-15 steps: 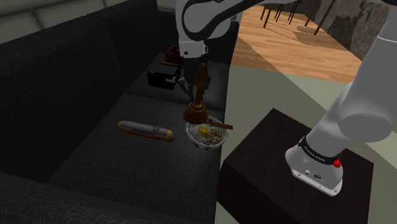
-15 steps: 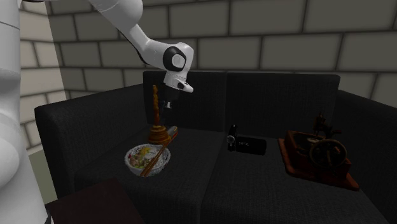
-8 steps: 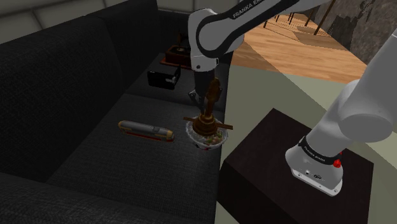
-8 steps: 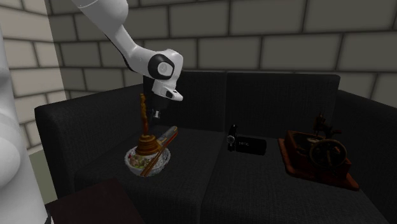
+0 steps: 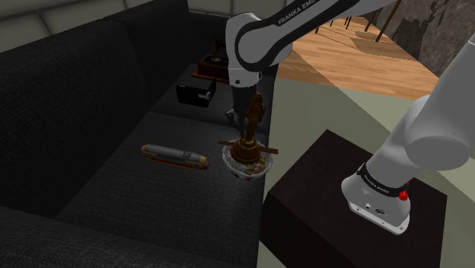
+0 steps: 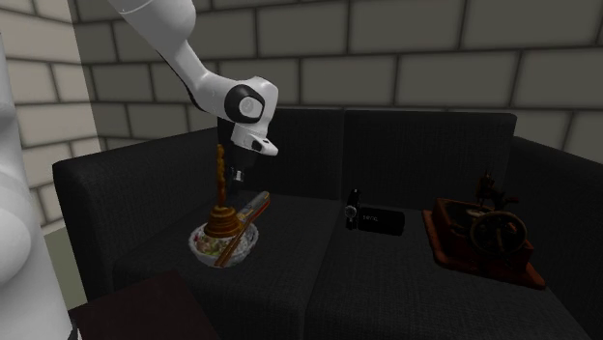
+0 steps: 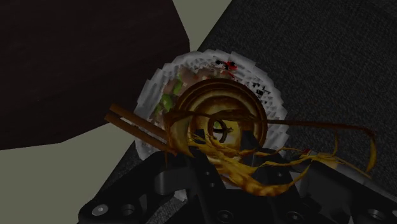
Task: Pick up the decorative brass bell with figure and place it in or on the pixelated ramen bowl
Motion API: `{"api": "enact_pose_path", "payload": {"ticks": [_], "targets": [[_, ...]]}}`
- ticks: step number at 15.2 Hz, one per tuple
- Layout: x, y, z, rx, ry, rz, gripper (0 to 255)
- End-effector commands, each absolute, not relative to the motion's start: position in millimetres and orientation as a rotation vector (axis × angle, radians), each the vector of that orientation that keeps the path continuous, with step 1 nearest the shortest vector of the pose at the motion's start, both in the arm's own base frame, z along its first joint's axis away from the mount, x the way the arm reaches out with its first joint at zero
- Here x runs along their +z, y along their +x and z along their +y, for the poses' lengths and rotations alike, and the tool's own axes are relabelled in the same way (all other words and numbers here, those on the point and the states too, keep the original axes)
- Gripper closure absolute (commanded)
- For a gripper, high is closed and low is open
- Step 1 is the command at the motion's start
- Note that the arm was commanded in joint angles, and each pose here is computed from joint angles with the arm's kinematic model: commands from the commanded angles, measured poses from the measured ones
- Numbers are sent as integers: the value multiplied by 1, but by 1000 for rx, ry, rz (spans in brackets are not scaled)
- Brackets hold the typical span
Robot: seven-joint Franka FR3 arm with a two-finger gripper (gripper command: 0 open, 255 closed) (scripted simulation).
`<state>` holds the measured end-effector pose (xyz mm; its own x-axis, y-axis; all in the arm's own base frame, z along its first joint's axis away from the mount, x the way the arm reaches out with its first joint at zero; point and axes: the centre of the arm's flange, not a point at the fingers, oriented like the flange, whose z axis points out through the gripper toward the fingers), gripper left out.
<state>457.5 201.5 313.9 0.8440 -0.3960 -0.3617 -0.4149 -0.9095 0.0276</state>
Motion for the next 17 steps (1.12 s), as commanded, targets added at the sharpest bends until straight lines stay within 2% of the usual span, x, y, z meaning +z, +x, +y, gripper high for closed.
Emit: {"api": "enact_pose_path", "payload": {"ticks": [1, 6, 10, 17], "targets": [[312, 457, 201, 570, -2968, 653, 0], [312, 457, 201, 570, -2968, 653, 0], [358, 474, 195, 570, -2968, 653, 0], [358, 474, 195, 570, -2968, 653, 0]]}}
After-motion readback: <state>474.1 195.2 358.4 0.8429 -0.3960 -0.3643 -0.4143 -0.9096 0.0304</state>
